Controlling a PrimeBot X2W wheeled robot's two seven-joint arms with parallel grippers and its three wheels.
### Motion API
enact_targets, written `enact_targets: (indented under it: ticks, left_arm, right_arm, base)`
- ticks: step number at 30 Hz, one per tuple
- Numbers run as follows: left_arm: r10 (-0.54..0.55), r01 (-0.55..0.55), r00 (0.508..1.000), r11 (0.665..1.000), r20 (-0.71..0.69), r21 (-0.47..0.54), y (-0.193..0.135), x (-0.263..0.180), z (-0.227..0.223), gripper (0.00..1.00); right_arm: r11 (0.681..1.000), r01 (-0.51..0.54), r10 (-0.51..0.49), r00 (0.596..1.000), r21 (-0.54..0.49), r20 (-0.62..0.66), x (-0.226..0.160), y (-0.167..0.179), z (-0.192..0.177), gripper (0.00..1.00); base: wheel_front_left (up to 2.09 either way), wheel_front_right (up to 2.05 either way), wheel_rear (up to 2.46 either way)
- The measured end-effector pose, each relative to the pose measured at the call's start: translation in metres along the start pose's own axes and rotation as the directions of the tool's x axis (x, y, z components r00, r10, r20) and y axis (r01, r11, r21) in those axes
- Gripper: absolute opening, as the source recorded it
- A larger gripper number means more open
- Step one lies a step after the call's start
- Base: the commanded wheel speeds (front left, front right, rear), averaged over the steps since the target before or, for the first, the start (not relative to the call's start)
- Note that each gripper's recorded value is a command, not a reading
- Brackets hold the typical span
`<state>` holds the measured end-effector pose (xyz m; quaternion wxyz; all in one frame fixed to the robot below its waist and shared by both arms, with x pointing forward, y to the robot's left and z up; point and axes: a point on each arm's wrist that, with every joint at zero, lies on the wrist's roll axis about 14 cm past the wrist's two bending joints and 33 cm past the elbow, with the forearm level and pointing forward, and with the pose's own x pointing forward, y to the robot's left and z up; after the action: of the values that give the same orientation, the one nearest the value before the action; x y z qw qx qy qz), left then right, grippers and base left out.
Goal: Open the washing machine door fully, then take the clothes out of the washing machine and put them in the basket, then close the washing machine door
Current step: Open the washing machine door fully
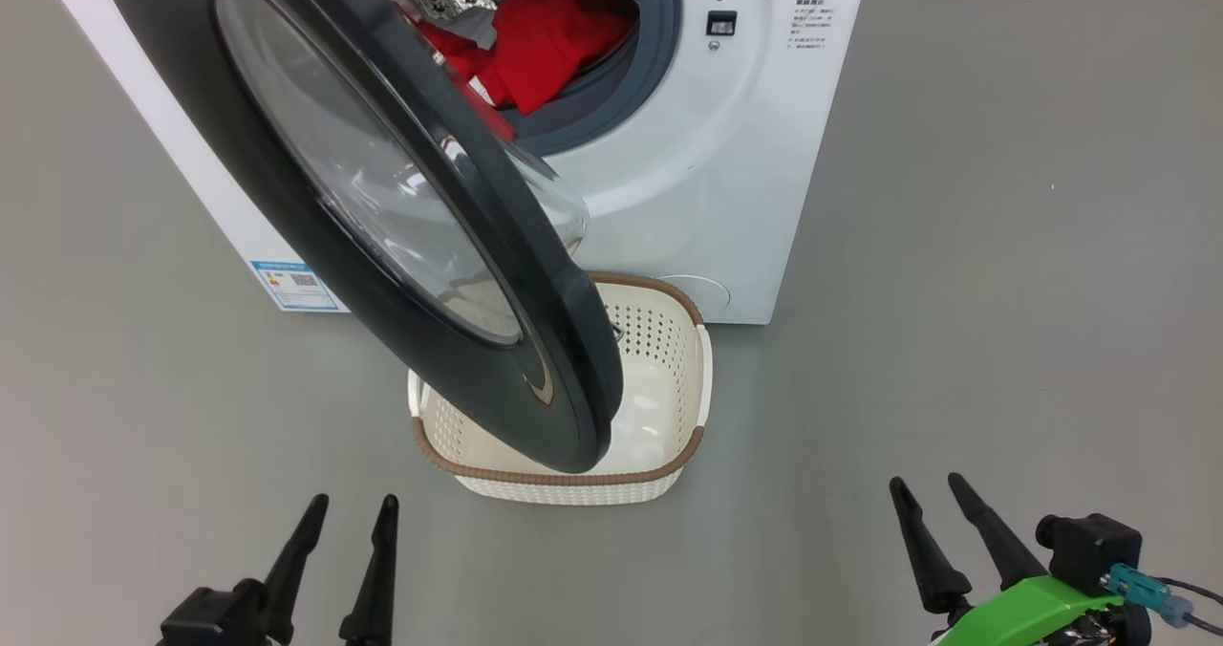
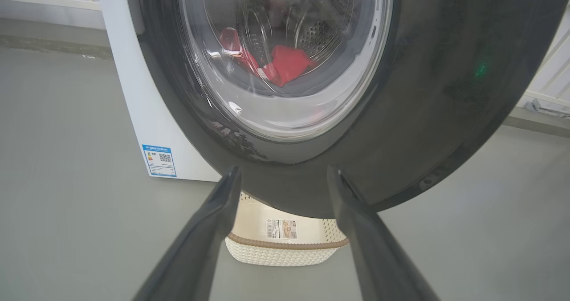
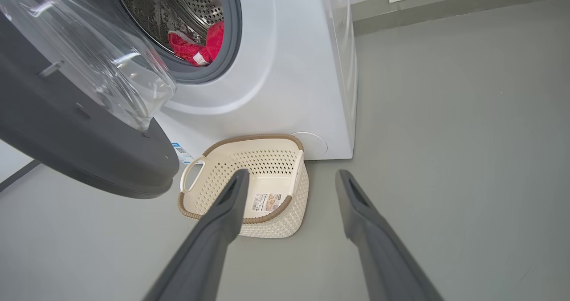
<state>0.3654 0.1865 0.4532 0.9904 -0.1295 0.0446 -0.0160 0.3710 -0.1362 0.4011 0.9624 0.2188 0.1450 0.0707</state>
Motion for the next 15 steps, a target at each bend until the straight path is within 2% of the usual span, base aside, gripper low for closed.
enact_targets:
  ticks: [7,15]
  left_arm:
    - [0.001,-0.001,1.000,1.000,0.005,-0.003,-0.001,0.000,0.001,1.00]
    - [0.005,-0.005,1.000,1.000,0.011,-0.005,0.000,-0.001,0.003,1.00]
  right_arm:
    - [0.996,0.038,-0.028,0.994,-0.085,0.110,-0.009,-0.001,0.025,1.00]
    - [0.988,0.085,-0.057,0.976,-0.130,0.209,-0.019,-0.007,0.053,1.00]
  base:
    - [0.00,0.00,0.00]
    - [0.00,0.00,0.00]
